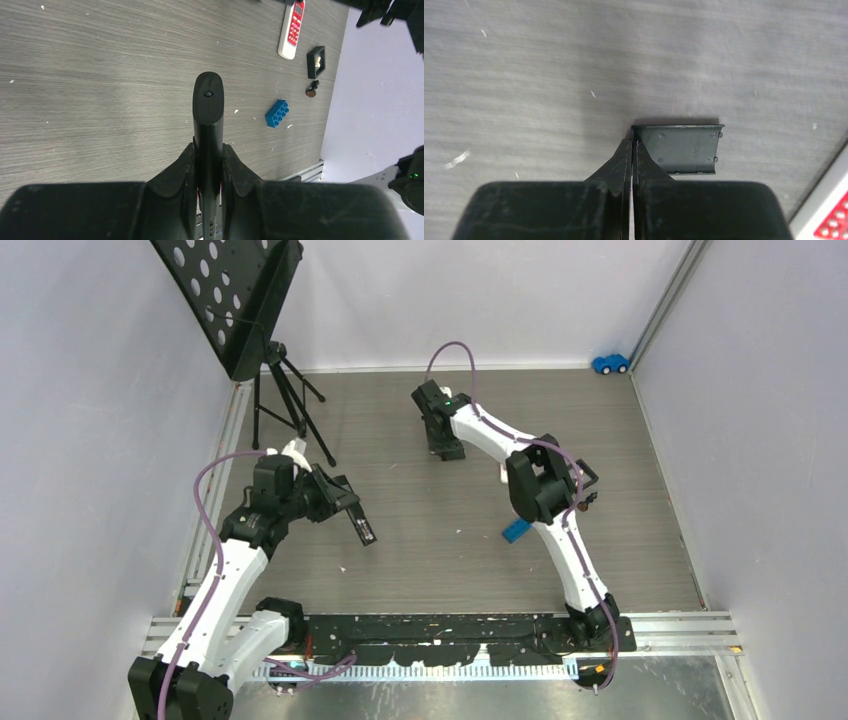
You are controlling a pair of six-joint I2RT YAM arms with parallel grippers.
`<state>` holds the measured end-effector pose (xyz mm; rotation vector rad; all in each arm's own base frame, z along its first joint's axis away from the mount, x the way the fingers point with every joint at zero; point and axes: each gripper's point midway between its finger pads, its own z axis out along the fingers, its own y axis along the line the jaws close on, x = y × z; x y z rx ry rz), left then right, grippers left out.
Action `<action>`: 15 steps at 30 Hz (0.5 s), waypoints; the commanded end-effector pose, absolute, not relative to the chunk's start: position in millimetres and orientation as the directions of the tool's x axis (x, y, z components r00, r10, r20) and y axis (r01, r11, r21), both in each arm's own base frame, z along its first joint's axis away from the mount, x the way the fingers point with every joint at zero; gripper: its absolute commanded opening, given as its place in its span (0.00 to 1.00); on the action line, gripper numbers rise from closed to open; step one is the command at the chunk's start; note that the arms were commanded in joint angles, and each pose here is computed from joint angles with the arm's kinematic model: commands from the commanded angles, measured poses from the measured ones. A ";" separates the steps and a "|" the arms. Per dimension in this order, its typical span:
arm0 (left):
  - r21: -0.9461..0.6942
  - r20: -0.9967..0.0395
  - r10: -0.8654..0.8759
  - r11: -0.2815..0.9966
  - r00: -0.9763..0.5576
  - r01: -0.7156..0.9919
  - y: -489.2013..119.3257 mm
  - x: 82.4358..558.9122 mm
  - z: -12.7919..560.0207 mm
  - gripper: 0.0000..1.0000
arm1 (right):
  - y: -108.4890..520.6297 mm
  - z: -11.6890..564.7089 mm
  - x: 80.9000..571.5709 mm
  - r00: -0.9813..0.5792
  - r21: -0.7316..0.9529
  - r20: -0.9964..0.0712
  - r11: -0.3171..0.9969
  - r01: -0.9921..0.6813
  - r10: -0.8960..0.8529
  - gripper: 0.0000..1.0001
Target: Load the batteries into the remote control
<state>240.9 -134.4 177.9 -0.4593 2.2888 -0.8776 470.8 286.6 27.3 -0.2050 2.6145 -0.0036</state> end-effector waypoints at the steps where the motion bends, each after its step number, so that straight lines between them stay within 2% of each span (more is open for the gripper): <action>1: -0.737 -0.517 -0.540 0.676 -0.664 0.023 -140.3 257.3 218.7 0.00 | 293.0 108.3 467.2 -0.788 0.140 -0.615 0.986 -0.096 0.011 0.00; 5: -0.782 -0.522 -0.588 0.619 -0.618 0.071 -145.8 265.9 234.4 0.00 | 308.6 182.0 440.2 -0.730 0.424 -0.642 0.902 -0.085 0.233 0.00; 7: -0.814 -0.517 -0.629 0.571 -0.580 0.107 -149.0 273.0 247.6 0.00 | 314.2 209.1 418.6 -0.726 0.563 -0.598 0.823 -0.081 0.338 0.00; 10: -0.855 -0.491 -0.690 0.498 -0.532 0.143 -151.6 282.0 259.8 0.00 | 318.7 257.8 389.4 -0.710 0.764 -0.482 0.643 -0.054 0.513 0.00; 15: -0.915 -0.403 -0.794 0.349 -0.456 0.201 -152.9 300.1 282.0 0.00 | 316.1 343.9 341.5 -0.674 0.957 -0.260 0.278 -0.084 0.691 0.00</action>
